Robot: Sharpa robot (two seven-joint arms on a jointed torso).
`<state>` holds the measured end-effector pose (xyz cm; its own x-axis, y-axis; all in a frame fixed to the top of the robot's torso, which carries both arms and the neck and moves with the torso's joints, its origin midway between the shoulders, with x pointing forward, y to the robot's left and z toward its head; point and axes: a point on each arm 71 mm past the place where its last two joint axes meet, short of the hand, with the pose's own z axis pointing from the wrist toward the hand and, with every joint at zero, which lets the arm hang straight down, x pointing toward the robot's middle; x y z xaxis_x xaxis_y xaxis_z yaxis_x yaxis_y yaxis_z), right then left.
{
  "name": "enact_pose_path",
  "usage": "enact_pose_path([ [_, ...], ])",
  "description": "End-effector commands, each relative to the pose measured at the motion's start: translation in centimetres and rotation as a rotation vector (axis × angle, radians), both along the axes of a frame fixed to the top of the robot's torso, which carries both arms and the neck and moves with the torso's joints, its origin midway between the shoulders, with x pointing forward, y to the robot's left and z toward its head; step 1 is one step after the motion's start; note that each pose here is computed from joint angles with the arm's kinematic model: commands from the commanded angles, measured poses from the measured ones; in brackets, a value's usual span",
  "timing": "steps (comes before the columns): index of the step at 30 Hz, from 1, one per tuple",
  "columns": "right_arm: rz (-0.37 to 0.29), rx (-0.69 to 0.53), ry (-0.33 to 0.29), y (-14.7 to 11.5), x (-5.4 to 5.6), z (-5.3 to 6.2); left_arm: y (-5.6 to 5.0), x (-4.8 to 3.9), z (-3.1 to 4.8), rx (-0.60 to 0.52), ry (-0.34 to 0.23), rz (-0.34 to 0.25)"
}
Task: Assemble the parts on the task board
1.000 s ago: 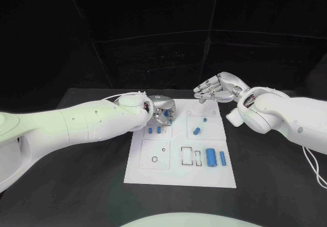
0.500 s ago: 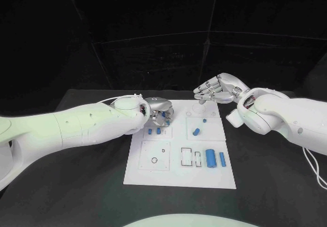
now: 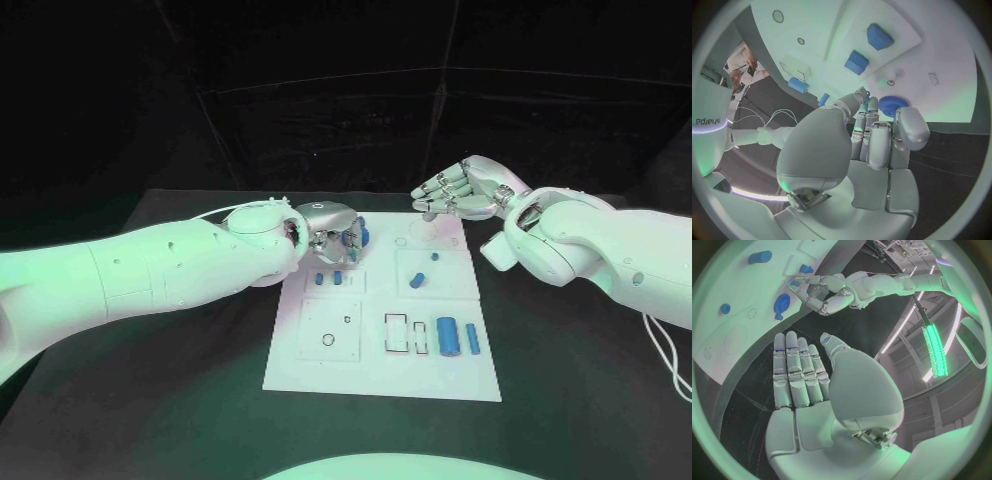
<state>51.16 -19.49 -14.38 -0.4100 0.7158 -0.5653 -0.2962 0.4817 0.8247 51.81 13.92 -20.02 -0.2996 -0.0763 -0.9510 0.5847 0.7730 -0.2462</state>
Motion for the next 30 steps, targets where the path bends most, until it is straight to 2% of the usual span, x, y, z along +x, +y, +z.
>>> enact_pose_path([
  [1, 0.007, 0.003, -0.007, 0.0, 0.0, 0.2, 0.7, -0.10, 0.33, -0.016, -0.010, 0.022],
  [12, 0.006, 0.002, -0.006, 0.0, 0.0, 0.1, 3.1, -0.19, 0.36, -0.005, 0.006, 0.074],
  [30, 0.007, 0.001, -0.005, 0.0, 0.1, 0.1, 4.2, 0.08, 0.23, 0.012, 0.018, 0.106],
])
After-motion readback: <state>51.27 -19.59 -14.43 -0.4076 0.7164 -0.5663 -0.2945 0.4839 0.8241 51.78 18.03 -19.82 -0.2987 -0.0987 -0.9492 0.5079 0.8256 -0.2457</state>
